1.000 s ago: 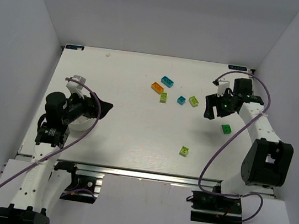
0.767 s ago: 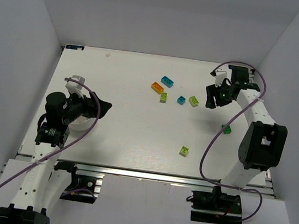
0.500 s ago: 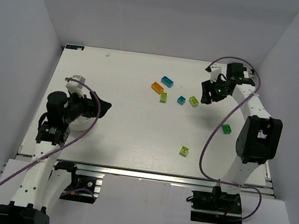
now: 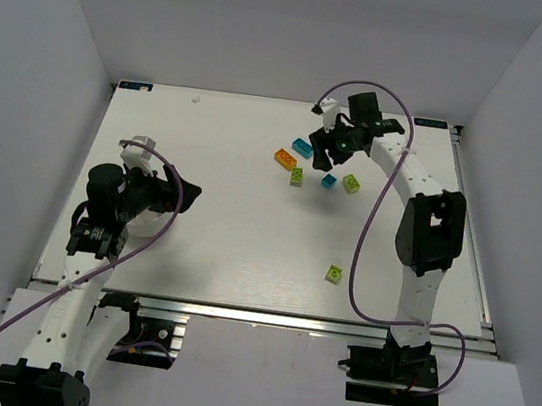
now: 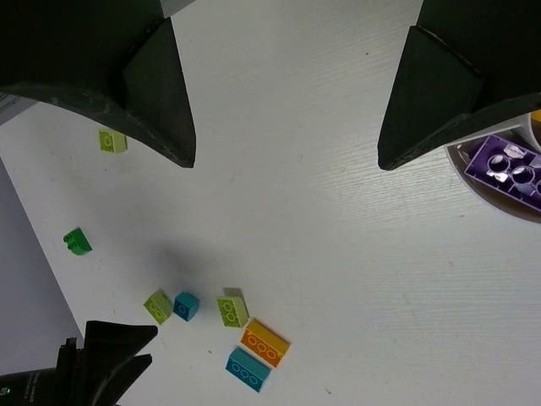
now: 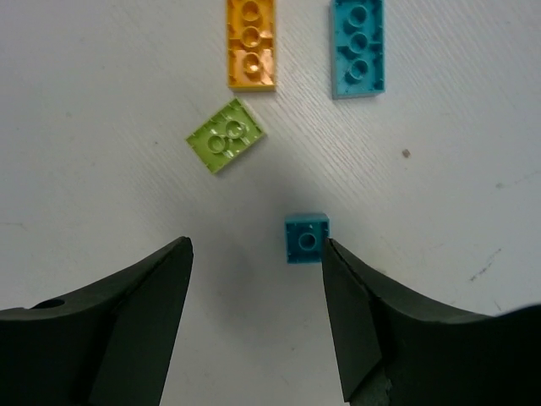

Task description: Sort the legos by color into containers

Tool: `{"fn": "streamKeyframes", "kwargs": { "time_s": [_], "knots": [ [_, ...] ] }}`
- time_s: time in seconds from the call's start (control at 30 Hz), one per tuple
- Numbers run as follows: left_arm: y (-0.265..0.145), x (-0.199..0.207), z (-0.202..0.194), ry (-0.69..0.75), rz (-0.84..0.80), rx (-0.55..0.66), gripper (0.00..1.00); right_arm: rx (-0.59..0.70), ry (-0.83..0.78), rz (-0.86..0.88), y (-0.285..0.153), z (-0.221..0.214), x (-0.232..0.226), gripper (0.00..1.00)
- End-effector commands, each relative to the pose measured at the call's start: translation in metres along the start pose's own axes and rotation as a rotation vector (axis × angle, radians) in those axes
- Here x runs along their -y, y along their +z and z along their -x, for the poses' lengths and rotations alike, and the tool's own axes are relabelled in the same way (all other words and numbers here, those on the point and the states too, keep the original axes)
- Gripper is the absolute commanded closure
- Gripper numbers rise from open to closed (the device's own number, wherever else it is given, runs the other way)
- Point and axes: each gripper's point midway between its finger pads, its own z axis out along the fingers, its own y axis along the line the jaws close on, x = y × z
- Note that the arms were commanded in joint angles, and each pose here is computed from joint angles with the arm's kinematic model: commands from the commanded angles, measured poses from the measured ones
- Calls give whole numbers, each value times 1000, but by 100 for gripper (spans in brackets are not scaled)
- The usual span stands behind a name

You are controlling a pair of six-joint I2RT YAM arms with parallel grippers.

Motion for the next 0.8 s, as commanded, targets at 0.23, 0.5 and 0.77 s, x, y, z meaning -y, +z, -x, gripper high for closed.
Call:
{"fn": "streamKeyframes", "kwargs": {
  "time_s": [0.23,0.5,0.77],
  "knots": [
    [-5,6,17,31,4,45,3,-24,423,-371,-97,-57,67,35],
    [-9,10,20,35,-9,61,2,-166,496,-372,-141,-161,40,11],
    [-11,12,21,39,-15,70,2,-292,527,-384,-145,-221,31,14]
  ]
}}
